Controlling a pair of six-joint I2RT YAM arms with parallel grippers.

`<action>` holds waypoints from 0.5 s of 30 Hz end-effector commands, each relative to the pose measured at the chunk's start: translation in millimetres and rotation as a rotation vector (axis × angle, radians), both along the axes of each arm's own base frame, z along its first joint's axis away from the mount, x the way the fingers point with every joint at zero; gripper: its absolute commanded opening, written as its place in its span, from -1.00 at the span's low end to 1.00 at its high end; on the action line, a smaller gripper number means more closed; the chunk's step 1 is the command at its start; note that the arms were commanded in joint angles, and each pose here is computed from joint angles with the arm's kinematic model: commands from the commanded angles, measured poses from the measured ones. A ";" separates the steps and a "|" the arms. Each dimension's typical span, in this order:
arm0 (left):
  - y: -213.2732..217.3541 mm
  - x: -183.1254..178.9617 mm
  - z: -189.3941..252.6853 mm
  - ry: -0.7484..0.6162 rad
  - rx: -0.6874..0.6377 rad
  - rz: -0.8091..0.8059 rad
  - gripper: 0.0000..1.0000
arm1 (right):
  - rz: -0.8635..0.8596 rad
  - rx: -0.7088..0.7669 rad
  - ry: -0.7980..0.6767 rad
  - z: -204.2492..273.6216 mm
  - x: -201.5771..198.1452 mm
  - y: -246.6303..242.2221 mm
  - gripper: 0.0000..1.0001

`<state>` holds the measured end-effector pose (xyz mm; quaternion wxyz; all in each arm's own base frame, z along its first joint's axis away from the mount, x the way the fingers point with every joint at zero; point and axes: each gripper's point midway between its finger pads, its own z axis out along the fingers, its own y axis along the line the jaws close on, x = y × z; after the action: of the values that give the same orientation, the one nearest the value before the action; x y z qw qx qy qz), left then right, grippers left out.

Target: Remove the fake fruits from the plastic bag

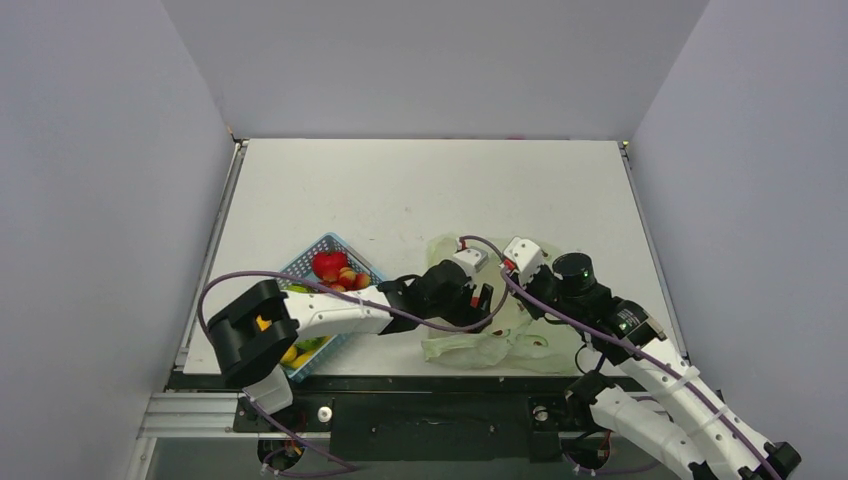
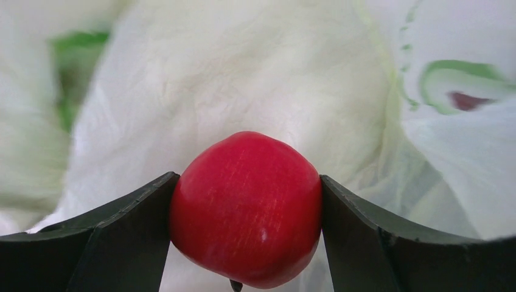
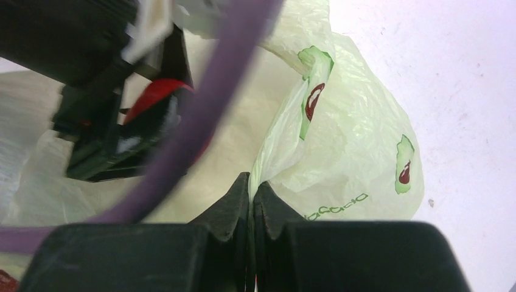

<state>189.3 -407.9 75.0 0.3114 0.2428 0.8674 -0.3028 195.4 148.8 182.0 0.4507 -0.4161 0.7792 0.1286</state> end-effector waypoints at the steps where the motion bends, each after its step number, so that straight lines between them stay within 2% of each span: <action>1: 2.4 6.3 65.6 -0.094 -0.098 0.029 -0.93 | -0.078 0.009 -0.061 14.4 15.1 -3.9 -1.00; 3: 9.2 5.8 80.2 -0.108 -0.116 0.043 -1.00 | -0.116 0.003 -0.066 14.8 19.4 -7.6 -1.00; 8: 39.0 4.4 112.7 -0.142 -0.145 0.093 -1.00 | -0.236 -0.005 -0.075 15.1 33.2 -17.6 -1.00; 15: 102.6 8.1 157.4 -0.180 -0.206 0.203 -1.00 | -0.438 0.019 -0.091 19.6 58.2 -29.5 -1.00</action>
<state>190.8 -345.2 211.6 0.4155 0.1848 0.8202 -0.3472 228.6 125.7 178.0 0.4643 -0.3192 0.8249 0.0445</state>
